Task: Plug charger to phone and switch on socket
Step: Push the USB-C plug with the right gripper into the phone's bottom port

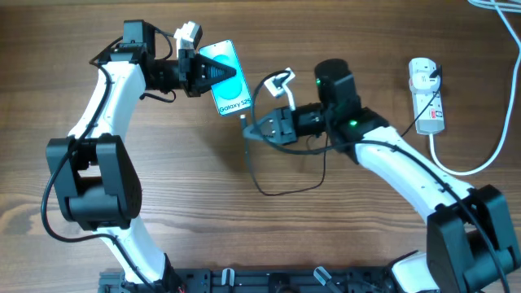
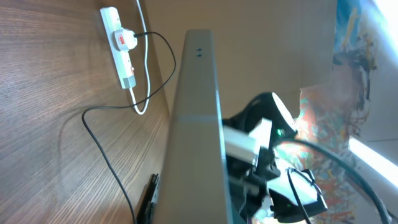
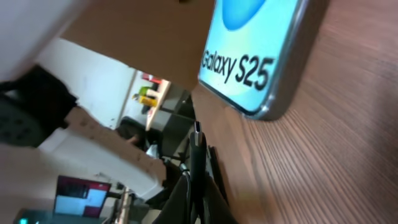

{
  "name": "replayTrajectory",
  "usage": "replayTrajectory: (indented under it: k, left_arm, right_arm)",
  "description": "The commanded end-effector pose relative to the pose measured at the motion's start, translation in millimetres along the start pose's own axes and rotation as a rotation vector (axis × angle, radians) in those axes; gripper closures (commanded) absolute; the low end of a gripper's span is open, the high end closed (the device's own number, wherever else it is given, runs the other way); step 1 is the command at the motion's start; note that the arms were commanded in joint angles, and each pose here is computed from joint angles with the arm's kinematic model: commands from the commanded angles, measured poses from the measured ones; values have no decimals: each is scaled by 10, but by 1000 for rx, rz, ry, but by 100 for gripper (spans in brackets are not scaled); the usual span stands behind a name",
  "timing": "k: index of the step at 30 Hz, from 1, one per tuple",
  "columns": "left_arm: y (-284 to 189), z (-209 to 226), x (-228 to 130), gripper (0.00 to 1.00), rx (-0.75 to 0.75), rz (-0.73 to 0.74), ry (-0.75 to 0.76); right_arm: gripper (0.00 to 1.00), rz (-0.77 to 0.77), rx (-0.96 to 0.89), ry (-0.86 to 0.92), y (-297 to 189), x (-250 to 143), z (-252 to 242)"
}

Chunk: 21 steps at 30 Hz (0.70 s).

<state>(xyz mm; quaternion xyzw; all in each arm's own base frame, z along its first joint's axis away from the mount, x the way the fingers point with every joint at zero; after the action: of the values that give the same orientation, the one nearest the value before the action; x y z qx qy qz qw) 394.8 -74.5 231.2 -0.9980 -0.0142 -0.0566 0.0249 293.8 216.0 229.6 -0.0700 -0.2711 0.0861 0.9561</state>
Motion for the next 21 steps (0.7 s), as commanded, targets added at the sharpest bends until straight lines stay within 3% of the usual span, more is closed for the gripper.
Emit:
replayTrajectory:
  k: [1, 21]
  left_arm:
    - [7, -173, -10, 96, -56, 11, 35]
    - [184, -186, -52, 96, -62, 56, 40]
  right_arm:
    - [96, 39, 116, -31, -121, -41, 10]
    - [96, 44, 62, 15, 4, -89, -210]
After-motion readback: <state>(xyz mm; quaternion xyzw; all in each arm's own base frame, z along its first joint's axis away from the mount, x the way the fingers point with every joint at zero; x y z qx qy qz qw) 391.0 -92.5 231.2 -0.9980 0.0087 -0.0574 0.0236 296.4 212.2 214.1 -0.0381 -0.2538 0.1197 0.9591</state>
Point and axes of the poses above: each gripper's point midway between its finger pads, its own y axis out along the fingers, its own z axis along the line the jaws close on, x = y × z, the point moved 9 cm from there along -y, back along the fingers, and after that the axes turned 4 degrees about -y, right-handed, at the moved point
